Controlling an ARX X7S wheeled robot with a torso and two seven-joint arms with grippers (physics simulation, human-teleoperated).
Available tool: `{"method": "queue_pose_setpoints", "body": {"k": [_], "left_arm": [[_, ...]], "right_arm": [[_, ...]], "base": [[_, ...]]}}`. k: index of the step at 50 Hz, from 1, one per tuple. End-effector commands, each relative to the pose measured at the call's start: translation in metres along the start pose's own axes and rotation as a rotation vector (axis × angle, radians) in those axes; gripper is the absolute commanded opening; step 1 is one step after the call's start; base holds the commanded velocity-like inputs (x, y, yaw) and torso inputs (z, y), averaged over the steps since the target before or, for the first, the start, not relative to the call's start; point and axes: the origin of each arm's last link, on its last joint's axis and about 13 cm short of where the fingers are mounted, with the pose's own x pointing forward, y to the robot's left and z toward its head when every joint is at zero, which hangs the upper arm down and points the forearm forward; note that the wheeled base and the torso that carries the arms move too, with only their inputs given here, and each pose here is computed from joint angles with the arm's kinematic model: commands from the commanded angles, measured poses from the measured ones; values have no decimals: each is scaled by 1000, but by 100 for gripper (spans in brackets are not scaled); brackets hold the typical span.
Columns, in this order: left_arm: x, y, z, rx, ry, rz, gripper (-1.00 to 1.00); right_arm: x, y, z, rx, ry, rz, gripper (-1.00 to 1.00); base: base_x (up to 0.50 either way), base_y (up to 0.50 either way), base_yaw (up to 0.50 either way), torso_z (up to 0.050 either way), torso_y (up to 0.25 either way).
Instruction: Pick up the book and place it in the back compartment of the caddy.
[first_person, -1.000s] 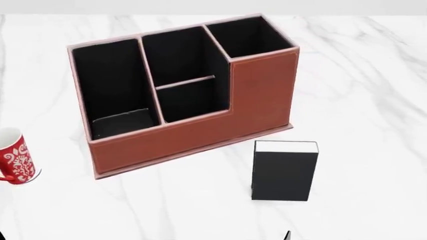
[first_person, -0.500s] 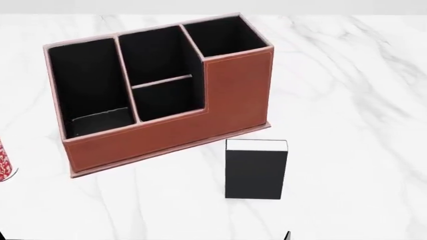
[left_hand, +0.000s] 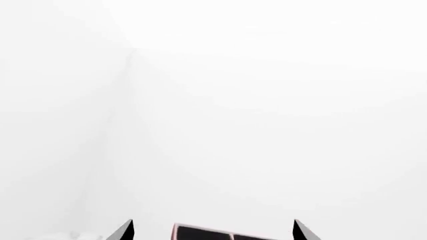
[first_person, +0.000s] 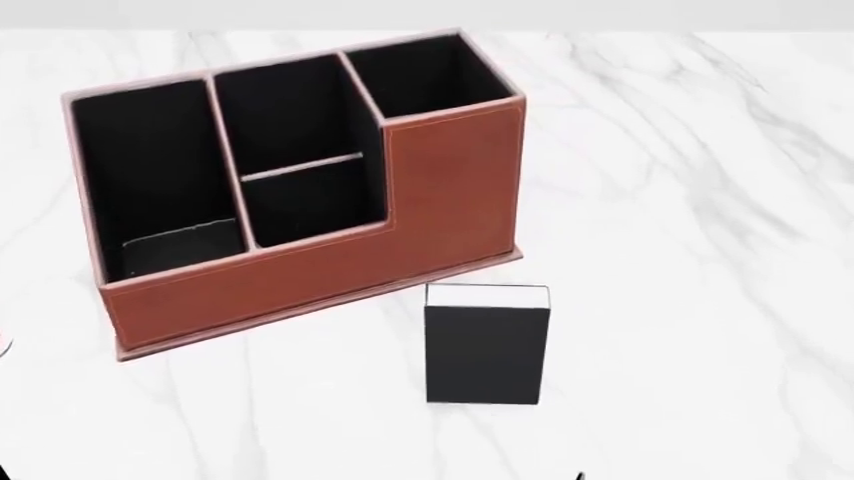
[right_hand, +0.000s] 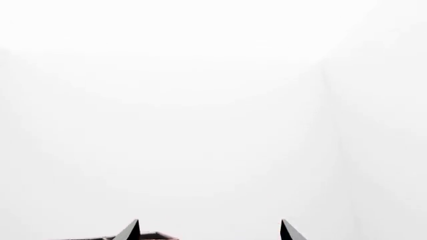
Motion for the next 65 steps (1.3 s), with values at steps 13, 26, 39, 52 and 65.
{"method": "queue_pose_setpoints", "body": {"k": [13, 26, 39, 52, 65], "left_arm": [[0, 0, 0, -1, 0, 1, 100], [0, 0, 0, -1, 0, 0, 100], [0, 0, 0, 0, 2, 1, 100], [0, 0, -2, 2, 4, 2, 100], [1, 0, -2, 2, 3, 2, 100]], "right_arm": [[-2, 1, 2, -10, -35, 7, 100], [-2, 1, 2, -13, -31, 9, 100], [-2, 1, 2, -12, -30, 8, 100], [-1, 1, 1, -12, -28, 9, 100], [-2, 1, 1, -13, -29, 10, 100]], "base": [[160, 0, 0, 0, 0], [161, 0, 0, 0, 0], [160, 0, 0, 0, 0], [162, 0, 0, 0, 0], [162, 0, 0, 0, 0]]}}
